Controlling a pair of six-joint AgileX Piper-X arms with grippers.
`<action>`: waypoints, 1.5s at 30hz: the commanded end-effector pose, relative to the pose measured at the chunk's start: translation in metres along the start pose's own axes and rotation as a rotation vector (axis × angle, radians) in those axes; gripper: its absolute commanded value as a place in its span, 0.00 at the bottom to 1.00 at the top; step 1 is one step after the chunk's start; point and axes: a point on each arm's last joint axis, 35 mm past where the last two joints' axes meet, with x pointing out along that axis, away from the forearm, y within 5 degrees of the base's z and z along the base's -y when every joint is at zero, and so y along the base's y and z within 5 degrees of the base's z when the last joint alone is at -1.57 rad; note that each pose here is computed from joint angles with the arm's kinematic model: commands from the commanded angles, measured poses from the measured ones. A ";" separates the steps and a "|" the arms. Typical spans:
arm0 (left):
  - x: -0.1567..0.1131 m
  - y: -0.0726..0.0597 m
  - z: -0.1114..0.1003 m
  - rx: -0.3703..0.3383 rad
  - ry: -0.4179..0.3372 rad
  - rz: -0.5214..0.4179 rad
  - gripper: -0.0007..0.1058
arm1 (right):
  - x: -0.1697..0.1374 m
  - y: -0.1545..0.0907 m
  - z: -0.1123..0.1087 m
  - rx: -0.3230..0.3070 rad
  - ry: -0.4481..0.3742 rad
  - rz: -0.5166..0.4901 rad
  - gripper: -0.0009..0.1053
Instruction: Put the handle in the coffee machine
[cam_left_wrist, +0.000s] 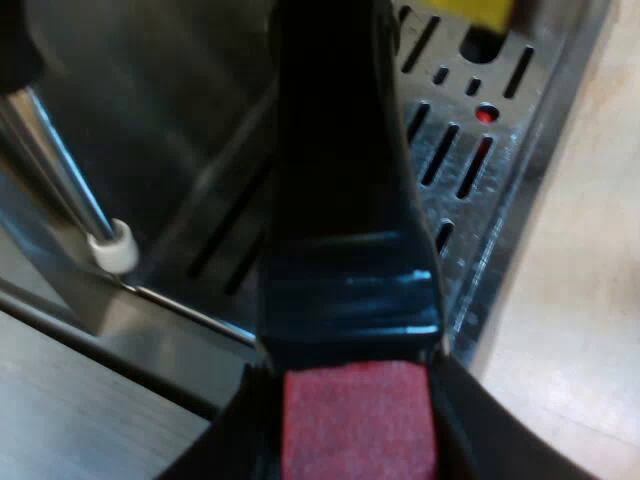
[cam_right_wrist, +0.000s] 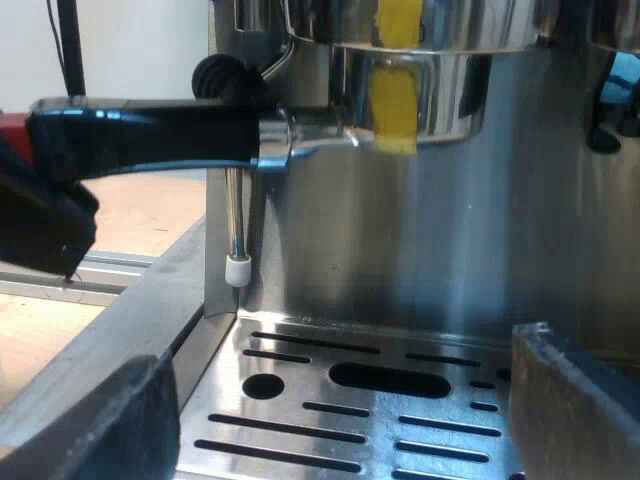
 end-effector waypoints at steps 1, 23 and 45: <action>-0.003 -0.005 0.004 0.060 -0.022 -0.050 0.01 | 0.004 -0.003 0.001 0.009 0.003 -0.014 0.67; -0.007 -0.002 0.015 0.071 -0.034 -0.027 0.01 | 0.008 -0.003 0.001 0.009 -0.018 0.038 0.67; -0.019 -0.004 0.036 0.122 -0.101 -0.039 0.01 | 0.007 -0.003 0.001 0.009 -0.019 0.041 0.67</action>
